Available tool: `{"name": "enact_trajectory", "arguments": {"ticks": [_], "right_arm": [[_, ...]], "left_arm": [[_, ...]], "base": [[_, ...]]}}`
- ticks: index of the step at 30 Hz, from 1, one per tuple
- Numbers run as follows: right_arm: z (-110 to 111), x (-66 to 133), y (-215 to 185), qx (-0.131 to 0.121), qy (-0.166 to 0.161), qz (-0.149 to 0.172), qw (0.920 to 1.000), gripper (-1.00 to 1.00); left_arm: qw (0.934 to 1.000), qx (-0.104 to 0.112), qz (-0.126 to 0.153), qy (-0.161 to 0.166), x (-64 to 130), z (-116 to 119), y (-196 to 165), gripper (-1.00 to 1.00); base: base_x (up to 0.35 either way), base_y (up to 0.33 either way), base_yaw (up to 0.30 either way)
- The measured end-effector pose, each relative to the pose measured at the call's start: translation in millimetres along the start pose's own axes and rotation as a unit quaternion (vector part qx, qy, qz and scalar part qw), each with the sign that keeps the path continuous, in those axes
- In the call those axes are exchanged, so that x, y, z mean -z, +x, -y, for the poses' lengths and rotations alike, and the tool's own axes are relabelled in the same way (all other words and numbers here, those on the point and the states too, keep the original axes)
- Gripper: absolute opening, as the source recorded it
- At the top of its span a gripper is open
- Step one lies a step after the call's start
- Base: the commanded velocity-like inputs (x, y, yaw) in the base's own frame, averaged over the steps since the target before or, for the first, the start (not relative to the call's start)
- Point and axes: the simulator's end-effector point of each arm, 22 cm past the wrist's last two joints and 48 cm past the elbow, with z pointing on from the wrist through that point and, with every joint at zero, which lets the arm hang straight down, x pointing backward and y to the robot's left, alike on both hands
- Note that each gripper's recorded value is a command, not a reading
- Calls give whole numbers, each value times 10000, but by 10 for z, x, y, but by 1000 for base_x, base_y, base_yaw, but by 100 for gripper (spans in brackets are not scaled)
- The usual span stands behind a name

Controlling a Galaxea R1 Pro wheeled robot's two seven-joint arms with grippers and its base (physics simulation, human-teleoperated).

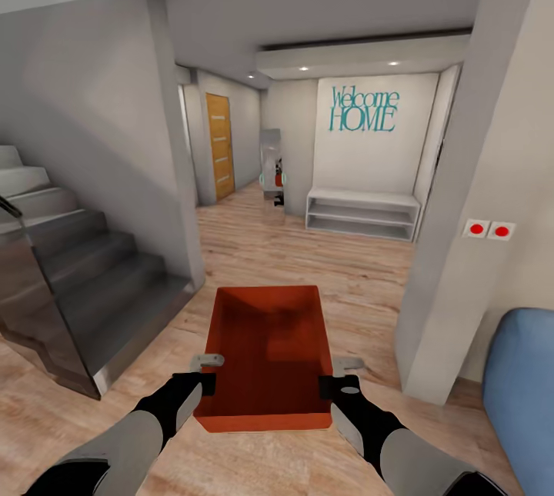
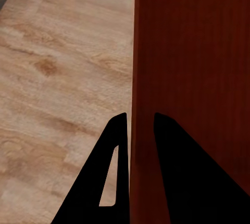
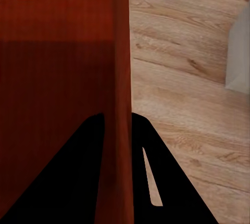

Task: Move the two storage containers from the living room to the garage. In the garage, place one container on the floor and stack the other container on top of it (either order is fine).

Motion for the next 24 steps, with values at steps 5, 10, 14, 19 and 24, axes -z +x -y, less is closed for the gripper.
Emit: {"name": "enact_trajectory", "arguments": {"ticks": [5,10,14,19,24], "right_arm": [[1,0,-1,1,0,0,10000,-100],[0,0,0,0,0,0,10000,-100],[4,0,-5,5,0,-1,10000,-100],[4,0,-4,4,0,-1,10000,-100],[3,0,-4,5,0,-1,10000,-100]], "left_arm": [[10000,1,0,0,0,1,0,-100],[10000,0,0,0,0,0,0,-100],[10000,3,0,2,1,4,0,-100],[10000,2,0,2,1,4,0,-100],[10000,3,0,1,0,3,0,-100]], "base": [[324,0,0],[324,0,0],[324,0,0],[324,0,0],[324,0,0]]}}
